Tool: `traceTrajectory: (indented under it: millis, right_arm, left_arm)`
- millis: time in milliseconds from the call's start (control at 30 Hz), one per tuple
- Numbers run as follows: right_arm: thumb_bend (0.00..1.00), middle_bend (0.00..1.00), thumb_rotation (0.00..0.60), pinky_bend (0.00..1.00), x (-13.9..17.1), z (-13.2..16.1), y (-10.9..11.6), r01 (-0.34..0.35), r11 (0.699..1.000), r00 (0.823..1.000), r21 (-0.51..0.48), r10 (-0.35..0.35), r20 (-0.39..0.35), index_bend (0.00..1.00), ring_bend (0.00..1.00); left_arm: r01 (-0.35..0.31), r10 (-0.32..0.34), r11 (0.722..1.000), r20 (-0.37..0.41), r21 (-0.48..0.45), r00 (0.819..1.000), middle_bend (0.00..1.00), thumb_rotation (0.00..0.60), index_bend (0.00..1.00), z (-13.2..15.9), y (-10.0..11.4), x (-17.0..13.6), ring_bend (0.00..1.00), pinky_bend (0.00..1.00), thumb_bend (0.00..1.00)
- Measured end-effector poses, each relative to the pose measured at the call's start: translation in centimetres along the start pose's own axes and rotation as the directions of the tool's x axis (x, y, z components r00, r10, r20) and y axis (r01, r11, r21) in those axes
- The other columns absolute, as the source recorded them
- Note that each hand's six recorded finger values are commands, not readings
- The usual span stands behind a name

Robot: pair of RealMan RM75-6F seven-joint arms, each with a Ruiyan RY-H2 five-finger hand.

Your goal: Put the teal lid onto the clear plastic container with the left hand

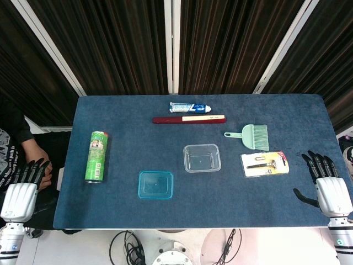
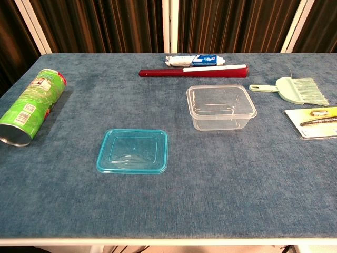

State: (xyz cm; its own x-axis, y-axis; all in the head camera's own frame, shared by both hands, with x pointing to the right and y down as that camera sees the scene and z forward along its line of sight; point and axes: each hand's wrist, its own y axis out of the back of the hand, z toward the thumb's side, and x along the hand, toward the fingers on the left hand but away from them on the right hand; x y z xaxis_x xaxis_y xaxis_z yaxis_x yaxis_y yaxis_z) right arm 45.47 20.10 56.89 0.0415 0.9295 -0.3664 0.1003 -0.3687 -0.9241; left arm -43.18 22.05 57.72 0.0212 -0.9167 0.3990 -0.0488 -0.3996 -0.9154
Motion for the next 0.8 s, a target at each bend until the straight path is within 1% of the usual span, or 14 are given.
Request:
traceTrajectory:
  millis: [300,400,500,600,667,800]
  right_arm:
    - [0.13,0.03,0.6,0.0,0.0,0.1,0.1,0.007,1.0,1.0,-0.001,-0.007,-0.005,0.0,0.0]
    - [0.13,0.02,0.6,0.0,0.1,0.1,0.2,0.015,1.0,1.0,-0.005,-0.015,-0.006,0.0,0.0]
    - [0.13,0.02,0.6,0.0,0.1,0.0,0.2,0.023,1.0,1.0,-0.011,-0.023,-0.006,0.0,0.0]
    - [0.13,0.02,0.6,0.0,-0.2,0.1,0.3,0.029,1.0,1.0,-0.013,-0.029,-0.01,0.0,0.0]
    - [0.13,0.02,0.6,0.0,-0.5,0.4,0.3,0.032,0.999,0.999,-0.015,-0.032,-0.022,0.0,0.0]
    - [0.13,0.02,0.6,0.0,-1.1,1.1,-0.2,0.011,1.0,0.999,-0.011,-0.012,-0.047,0.0,0.0]
  left_arm:
    - [-0.002,0.002,1.0,0.013,0.011,1.0,0.04,0.6,0.07,0.3,0.2,0.1,0.0,0.0,0.06]
    - [-0.014,0.014,1.0,0.028,0.014,1.0,0.04,0.6,0.07,0.7,0.5,0.3,0.0,0.0,0.06]
    - [-0.031,0.03,0.999,0.06,0.014,0.998,0.04,0.6,0.07,1.4,1.2,0.9,0.0,0.0,0.06]
    - [-0.056,0.054,0.998,0.125,0.011,0.991,0.04,0.6,0.07,2.9,2.1,1.9,0.0,0.0,0.06]
    - [-0.072,0.07,0.997,0.188,0.004,0.98,0.04,0.6,0.07,4.5,2.9,2.9,0.0,0.0,0.06]
    - [-0.071,0.069,0.997,0.313,-0.005,0.947,0.04,0.6,0.07,8.0,3.9,5.1,0.0,0.0,0.06]
